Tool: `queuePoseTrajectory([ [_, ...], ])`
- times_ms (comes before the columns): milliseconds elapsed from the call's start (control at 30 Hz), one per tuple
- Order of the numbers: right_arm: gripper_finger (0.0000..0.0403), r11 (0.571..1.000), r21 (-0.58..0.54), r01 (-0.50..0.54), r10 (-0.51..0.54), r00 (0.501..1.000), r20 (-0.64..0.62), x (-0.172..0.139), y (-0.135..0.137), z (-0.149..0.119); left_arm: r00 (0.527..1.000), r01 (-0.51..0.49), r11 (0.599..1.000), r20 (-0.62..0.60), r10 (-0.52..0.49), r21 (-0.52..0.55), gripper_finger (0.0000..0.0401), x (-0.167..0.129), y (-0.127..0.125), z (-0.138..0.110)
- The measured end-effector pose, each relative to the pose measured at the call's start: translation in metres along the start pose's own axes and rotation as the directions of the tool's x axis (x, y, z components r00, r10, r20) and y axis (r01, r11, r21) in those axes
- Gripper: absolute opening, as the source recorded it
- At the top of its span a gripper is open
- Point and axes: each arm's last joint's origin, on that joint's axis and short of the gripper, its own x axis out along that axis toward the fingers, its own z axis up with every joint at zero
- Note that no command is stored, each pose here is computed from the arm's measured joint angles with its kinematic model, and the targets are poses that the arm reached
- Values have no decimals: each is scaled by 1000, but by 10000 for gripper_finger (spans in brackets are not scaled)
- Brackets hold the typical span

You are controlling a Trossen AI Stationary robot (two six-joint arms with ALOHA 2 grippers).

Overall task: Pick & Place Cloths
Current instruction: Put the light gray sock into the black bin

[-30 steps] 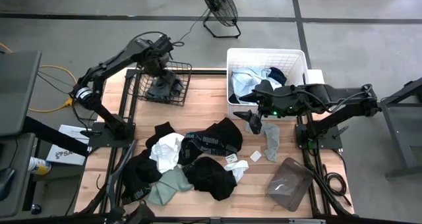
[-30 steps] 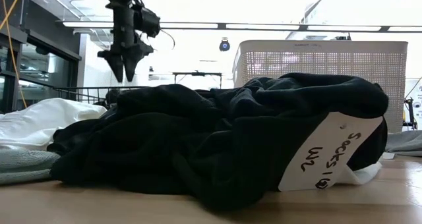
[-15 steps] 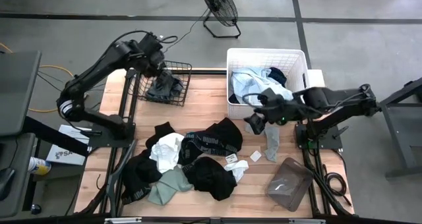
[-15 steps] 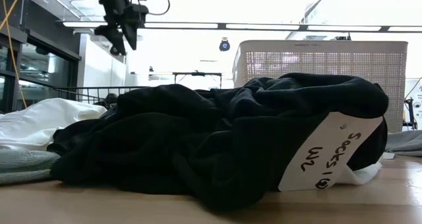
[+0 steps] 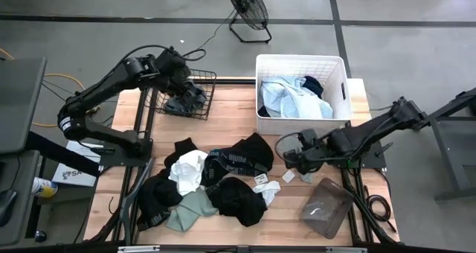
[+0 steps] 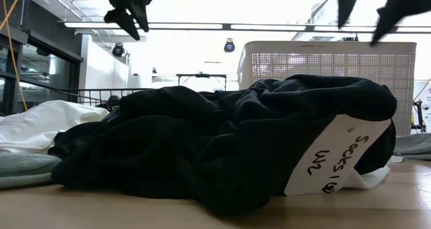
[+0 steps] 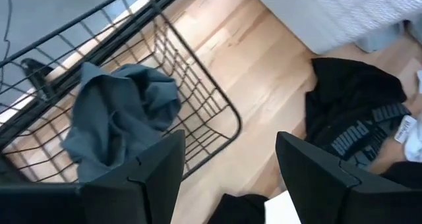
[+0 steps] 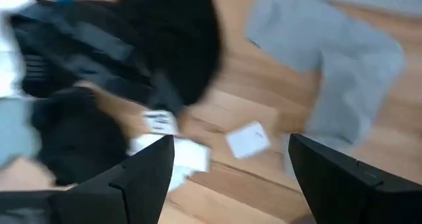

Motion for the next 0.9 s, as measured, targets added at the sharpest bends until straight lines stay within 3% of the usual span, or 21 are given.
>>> queuePoseTrajectory([
  [433,290,944,169,282,-284,959,-12,74,-59,-15,998,51,999,33,-52,19,232,-1,-18,-1],
  [900,290,939,267,217,-211,976,-49,122,-89,-26,998,50,999,33,-50,-2,232,-1,-17,-1],
])
